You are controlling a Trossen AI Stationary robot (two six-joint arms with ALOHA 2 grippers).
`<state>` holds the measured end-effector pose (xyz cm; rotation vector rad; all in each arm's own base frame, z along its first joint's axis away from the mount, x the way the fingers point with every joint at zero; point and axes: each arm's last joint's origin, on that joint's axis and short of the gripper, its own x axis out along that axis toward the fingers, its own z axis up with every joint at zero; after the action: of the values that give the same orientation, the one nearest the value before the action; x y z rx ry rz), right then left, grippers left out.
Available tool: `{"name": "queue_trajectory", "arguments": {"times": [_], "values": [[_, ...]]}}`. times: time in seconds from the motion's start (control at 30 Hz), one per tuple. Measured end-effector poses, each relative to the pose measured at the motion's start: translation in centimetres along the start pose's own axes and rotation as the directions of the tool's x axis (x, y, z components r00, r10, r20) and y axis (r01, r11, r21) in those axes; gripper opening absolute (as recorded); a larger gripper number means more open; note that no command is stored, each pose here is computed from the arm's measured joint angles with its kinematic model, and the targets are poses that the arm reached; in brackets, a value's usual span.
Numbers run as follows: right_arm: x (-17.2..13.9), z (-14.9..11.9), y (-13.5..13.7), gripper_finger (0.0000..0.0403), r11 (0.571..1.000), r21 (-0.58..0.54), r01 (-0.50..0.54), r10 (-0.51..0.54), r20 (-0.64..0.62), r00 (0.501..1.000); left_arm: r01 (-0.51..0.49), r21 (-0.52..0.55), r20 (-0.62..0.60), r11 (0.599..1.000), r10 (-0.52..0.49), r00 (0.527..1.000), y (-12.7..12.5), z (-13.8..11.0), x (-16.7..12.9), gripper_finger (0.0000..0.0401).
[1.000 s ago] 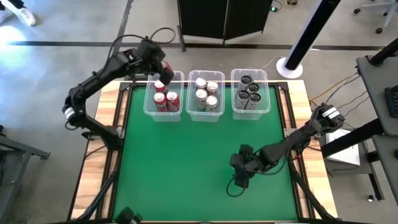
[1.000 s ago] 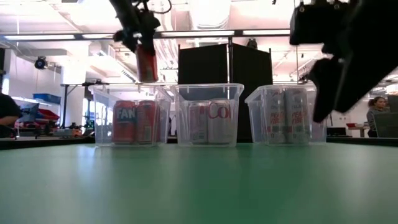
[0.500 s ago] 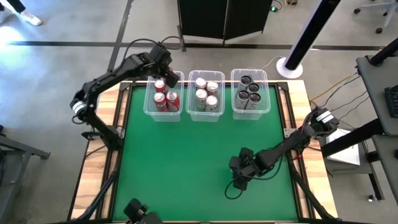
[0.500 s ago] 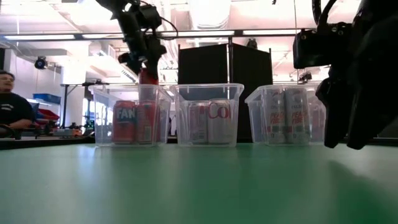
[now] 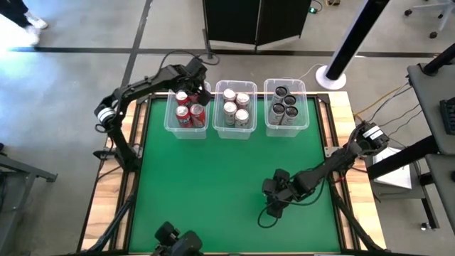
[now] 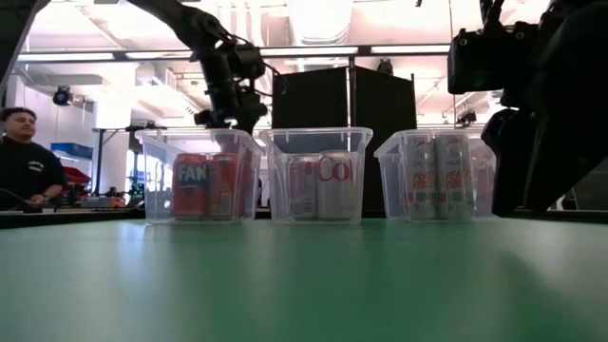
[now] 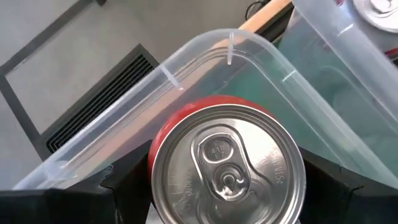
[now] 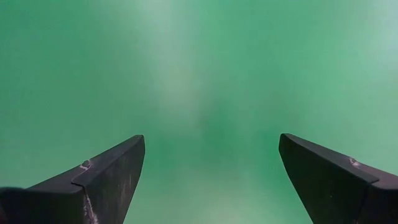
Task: Sort soda cans
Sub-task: Put the orange soda can into the left transparent bin
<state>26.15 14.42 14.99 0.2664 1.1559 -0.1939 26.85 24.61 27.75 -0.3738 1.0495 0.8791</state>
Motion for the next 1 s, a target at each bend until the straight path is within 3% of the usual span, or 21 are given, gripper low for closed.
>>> {"name": "queue_trajectory", "arguments": {"times": [0.4, 1.0], "values": [[0.0, 0.0, 0.0, 0.0366, 1.000, 0.012, -0.001, 0.001, 0.000, 1.000, 0.021, -0.037, -0.084, 0.999, -0.024, 0.996, 0.3, -0.1, 3.2, 0.0280], [0.0, 0.0, 0.0, 0.0366, 1.000, 0.025, -0.001, 0.001, 0.000, 1.000, 0.080, -0.054, -0.122, 0.995, -0.086, 0.989, 1.3, -0.5, 2.6, 0.0280]]}}
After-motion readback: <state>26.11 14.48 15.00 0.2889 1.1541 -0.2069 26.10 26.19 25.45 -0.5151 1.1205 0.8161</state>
